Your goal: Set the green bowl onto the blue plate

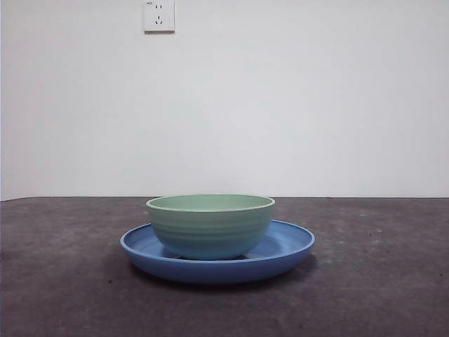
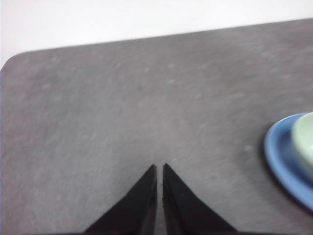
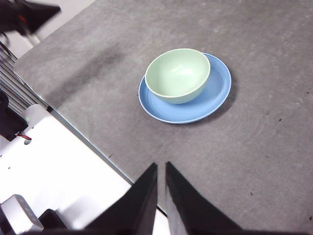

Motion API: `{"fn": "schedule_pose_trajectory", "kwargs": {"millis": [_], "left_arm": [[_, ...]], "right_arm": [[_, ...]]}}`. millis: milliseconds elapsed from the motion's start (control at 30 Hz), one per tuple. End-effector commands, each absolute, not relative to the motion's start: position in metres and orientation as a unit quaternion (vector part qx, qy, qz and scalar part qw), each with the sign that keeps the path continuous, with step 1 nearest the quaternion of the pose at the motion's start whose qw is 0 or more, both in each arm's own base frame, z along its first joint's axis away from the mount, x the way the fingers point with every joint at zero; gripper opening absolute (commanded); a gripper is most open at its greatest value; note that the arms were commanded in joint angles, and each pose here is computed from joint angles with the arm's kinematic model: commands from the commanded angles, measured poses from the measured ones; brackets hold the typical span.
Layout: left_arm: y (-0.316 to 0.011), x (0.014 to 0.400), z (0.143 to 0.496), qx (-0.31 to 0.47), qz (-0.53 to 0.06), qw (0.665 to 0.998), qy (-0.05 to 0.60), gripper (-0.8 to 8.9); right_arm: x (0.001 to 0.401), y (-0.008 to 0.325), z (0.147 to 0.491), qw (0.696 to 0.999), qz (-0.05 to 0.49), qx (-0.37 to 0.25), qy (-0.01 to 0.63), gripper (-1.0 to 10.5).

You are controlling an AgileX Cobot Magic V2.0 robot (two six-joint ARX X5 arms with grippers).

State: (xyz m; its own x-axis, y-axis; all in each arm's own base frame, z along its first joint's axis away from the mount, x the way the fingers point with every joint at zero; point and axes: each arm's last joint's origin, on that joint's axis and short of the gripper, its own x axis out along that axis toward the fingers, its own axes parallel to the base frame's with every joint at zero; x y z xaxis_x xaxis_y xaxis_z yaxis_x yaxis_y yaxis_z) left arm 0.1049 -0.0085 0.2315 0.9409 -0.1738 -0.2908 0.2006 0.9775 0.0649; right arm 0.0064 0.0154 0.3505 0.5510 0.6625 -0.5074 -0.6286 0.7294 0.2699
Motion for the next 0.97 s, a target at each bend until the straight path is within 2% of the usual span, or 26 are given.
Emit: {"fn": "schedule_pose_trajectory", "kwargs": {"millis": [33, 200, 400, 633, 967], "left_arm": [[-0.008, 0.107, 0.207, 0.053, -0.091, 0.987, 0.125, 0.19], [-0.008, 0.106, 0.173, 0.025, -0.082, 0.991, 0.102, 0.19], [-0.005, 0.103, 0.156, -0.03, -0.027, 0.995, 0.094, 0.19], [-0.006, 0.1, 0.155, -0.029, -0.022, 0.997, 0.066, 0.19], [-0.004, 0.095, 0.148, 0.011, -0.018, 0.995, 0.092, 0.19]], "right_arm": [[0.007, 0.016, 0.353, 0.88, 0.371, 0.027, 0.295, 0.2], [0.007, 0.016, 0.353, 0.88, 0.371, 0.027, 0.295, 0.2], [0.007, 0.016, 0.353, 0.88, 0.371, 0.027, 0.295, 0.2], [0.007, 0.016, 0.353, 0.88, 0.371, 0.027, 0.295, 0.2], [0.007, 0.016, 0.353, 0.88, 0.371, 0.027, 0.295, 0.2]]}}
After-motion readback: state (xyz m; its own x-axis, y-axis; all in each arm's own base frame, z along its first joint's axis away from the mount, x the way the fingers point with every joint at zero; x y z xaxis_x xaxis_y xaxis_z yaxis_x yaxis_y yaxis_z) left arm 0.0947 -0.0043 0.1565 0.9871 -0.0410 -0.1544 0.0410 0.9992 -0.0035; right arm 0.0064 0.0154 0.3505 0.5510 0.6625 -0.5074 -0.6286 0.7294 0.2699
